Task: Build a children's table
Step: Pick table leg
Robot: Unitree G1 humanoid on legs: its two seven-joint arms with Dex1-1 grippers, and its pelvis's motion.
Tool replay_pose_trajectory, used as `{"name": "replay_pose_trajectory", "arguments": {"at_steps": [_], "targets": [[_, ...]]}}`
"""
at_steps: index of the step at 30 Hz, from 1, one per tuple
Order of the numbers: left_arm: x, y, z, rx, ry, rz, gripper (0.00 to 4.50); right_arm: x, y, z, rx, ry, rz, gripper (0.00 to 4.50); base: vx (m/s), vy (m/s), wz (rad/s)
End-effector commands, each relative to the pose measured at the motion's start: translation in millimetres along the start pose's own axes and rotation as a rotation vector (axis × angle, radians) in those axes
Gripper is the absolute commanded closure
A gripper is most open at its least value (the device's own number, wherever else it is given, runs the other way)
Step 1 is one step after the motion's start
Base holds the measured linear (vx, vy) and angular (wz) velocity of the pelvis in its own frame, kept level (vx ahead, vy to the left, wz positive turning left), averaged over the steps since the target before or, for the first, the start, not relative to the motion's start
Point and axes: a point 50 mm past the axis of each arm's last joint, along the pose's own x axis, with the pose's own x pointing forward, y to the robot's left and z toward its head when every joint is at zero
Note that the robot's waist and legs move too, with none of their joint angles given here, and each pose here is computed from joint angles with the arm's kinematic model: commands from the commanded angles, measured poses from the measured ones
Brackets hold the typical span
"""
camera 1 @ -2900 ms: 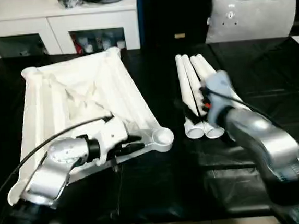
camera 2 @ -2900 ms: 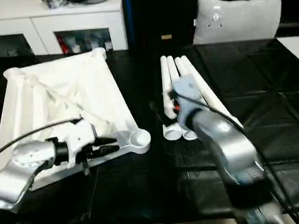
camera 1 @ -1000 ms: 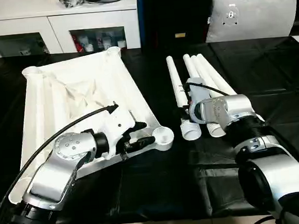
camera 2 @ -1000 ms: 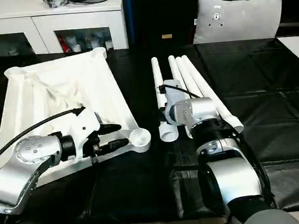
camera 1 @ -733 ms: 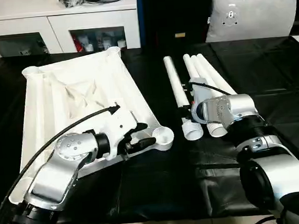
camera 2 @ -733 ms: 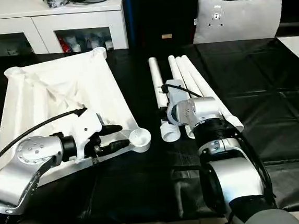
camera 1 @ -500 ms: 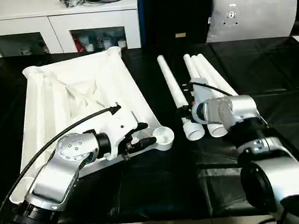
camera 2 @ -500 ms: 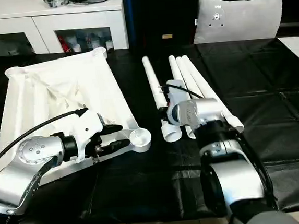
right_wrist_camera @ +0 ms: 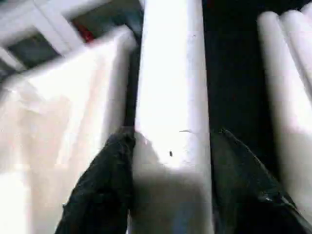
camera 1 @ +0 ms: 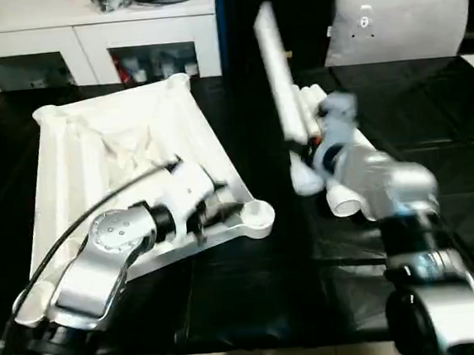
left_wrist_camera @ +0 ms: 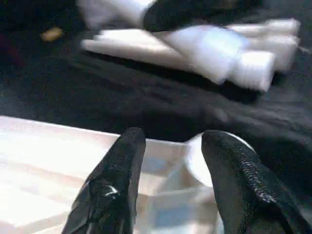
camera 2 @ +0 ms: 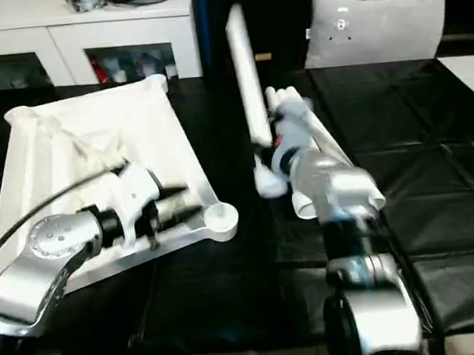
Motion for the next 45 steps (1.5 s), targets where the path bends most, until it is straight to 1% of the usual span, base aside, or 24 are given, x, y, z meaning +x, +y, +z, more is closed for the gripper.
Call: {"name": "replay_pose_trajectory", "arguments": {"at_steps": [1,2,4,6,7,9,11,12,13,16,18,20,23,25,29,31,34,35,36,38,40,43,44,45], "targets": [[1.6,10.9,8.7,-0.015,-0.045,0.083,2.26,-7.8,2.7,9.5,0.038,-0.097,0.071,2.62,0.000,0.000,0.00],[6.6,16.9,16.1,-0.075,-0.102,0.133,2.26,-15.6,2.7,7.7,0.052,-0.146,0.142,2.62,0.000,0.000,0.00],[8.6,19.5,20.0,-0.106,-0.127,0.145,1.99,-19.0,3.2,6.5,0.054,-0.163,0.180,2.62,0.000,0.000,0.00],[17.9,25.3,38.9,-0.225,-0.231,0.155,1.89,-36.2,5.7,-1.4,0.076,-0.229,0.362,2.62,0.000,0.000,0.00],[20.0,26.1,41.8,-0.241,-0.244,0.158,1.79,-39.6,6.1,-3.0,0.084,-0.239,0.392,2.63,0.000,0.000,0.00],[23.1,25.6,44.1,-0.269,-0.254,0.148,1.58,-42.4,5.9,-5.9,0.084,-0.236,0.411,2.63,0.000,0.000,0.00],[27.0,22.7,48.8,-0.336,-0.285,0.125,1.40,-46.5,6.2,-8.5,0.107,-0.242,0.441,2.63,0.000,0.000,0.00],[27.6,22.2,49.8,-0.350,-0.292,0.120,1.40,-47.3,6.6,-8.7,0.112,-0.244,0.448,2.63,0.000,0.000,0.00],[30.7,20.0,55.7,-0.418,-0.327,0.094,1.36,-51.8,9.7,-9.3,0.139,-0.256,0.494,2.63,0.000,0.000,0.00],[33.4,19.6,67.5,-0.514,-0.391,0.062,1.34,-57.8,14.4,-9.6,0.153,-0.263,0.553,2.63,0.000,0.000,0.00],[36.0,18.6,82.6,-0.606,-0.458,0.000,1.34,-63.2,17.7,-9.1,0.148,-0.270,0.601,2.63,0.000,0.000,0.00],[39.6,14.8,92.4,-0.651,-0.500,-0.054,1.34,-66.9,19.9,-7.9,0.149,-0.277,0.634,2.63,0.000,0.000,0.00],[42.5,10.7,95.7,-0.683,-0.524,-0.090,1.34,-68.3,20.4,-7.9,0.149,-0.279,0.647,2.63,0.000,0.000,0.00],[46.2,3.9,98.8,-0.671,-0.524,-0.123,1.34,-69.2,21.3,-7.1,0.139,-0.275,0.646,2.63,0.000,0.000,0.00],[45.8,-9.4,106.9,-0.709,-0.547,-0.212,1.34,-75.6,26.2,-8.6,0.099,-0.262,0.645,2.63,0.000,0.000,0.00],[45.8,-11.1,107.2,-0.689,-0.539,-0.210,1.34,-75.9,27.7,-8.9,0.053,-0.258,0.618,2.63,0.000,0.000,0.00],[47.0,-11.6,106.4,-0.618,-0.527,-0.172,1.34,-72.9,30.4,-6.0,-0.019,-0.304,0.544,2.63,0.000,0.000,0.00],[47.4,-11.3,106.2,-0.600,-0.525,-0.157,1.07,-72.3,31.3,-5.7,-0.023,-0.313,0.534,2.63,0.000,0.000,0.00],[49.1,-11.7,104.3,-0.550,-0.508,-0.125,1.00,-69.3,34.2,-5.8,-0.117,-0.345,0.486,2.63,0.000,0.000,0.00],[50.4,-12.9,102.3,-0.503,-0.495,-0.097,0.95,-66.6,38.1,-7.0,-0.187,-0.375,0.457,2.63,0.000,0.000,0.00],[52.9,-11.8,98.1,-0.458,-0.480,-0.028,0.56,-62.9,42.9,-8.0,-0.229,-0.428,0.418,2.63,0.000,0.000,0.00],[54.1,-10.0,95.7,-0.440,-0.508,0.029,0.52,-56.0,52.1,-16.1,-0.363,-0.456,0.374,2.63,0.000,0.000,0.00],[54.0,-10.5,95.5,-0.444,-0.515,0.030,0.85,-55.0,54.1,-17.8,-0.397,-0.461,0.366,2.63,0.000,0.000,0.00],[54.3,-10.9,95.0,-0.446,-0.513,0.033,0.85,-54.3,54.4,-18.3,-0.407,-0.465,0.359,2.63,0.000,0.000,0.00]]}}
